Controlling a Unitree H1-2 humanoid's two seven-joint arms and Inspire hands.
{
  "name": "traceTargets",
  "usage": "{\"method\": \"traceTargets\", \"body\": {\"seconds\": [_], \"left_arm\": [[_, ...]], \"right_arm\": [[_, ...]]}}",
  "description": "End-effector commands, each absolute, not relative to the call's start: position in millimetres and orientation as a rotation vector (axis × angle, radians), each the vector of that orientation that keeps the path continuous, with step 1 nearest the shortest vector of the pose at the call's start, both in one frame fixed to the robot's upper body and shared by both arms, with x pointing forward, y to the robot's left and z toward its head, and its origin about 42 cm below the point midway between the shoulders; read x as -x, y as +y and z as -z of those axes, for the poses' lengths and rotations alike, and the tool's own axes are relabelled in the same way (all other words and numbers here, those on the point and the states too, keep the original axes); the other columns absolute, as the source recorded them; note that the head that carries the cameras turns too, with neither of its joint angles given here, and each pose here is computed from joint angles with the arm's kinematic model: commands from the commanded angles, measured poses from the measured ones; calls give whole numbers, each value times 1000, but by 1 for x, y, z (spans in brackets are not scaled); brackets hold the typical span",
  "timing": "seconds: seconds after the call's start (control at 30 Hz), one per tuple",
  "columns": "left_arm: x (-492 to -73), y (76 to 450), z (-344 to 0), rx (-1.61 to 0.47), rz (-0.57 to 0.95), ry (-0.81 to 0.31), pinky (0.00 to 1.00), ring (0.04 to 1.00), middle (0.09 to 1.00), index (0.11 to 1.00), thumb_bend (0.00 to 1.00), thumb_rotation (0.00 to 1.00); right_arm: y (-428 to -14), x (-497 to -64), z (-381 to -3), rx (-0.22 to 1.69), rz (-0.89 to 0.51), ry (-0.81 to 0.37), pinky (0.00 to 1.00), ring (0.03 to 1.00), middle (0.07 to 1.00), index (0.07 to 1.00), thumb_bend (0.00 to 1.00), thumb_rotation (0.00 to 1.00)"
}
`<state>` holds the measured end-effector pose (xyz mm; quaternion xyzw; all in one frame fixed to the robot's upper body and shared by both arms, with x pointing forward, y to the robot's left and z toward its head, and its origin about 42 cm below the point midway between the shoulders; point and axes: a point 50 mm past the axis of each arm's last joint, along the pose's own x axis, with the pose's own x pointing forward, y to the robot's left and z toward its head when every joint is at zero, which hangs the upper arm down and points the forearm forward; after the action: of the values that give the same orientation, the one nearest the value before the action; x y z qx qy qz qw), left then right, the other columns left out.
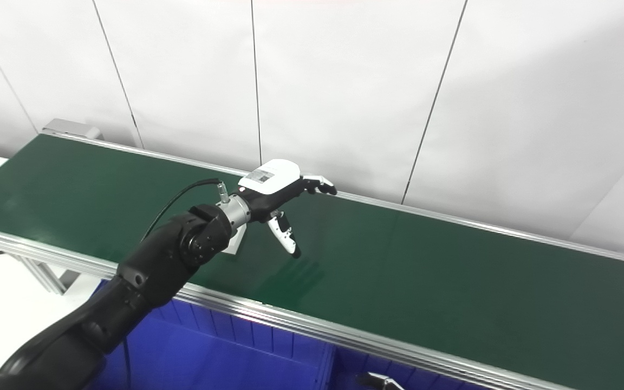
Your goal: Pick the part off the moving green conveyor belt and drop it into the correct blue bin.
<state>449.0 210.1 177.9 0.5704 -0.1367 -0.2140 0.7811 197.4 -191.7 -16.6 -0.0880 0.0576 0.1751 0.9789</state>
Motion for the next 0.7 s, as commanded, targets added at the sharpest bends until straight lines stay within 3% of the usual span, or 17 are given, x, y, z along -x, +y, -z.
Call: {"method": "traceTargets", "body": {"seconds": [0.0,0.23,0.67], "left_arm": [[-466,213,-207,-1269,405,-359,584,745,821,812,1000,72],[-473,219,-190,-1298,426,-280,548,725,840,819,1000,78],[-471,227,-175,-1337,482,-145,625,798,876,866,1000,106]], "right_arm": [[-187,-201,5,161,-351,28,559,653,735,675,1000,131],[-187,-199,4,161,-348,25,549,650,732,676,1000,139],[-185,-197,5,162,-348,26,551,652,736,682,1000,150]]}}
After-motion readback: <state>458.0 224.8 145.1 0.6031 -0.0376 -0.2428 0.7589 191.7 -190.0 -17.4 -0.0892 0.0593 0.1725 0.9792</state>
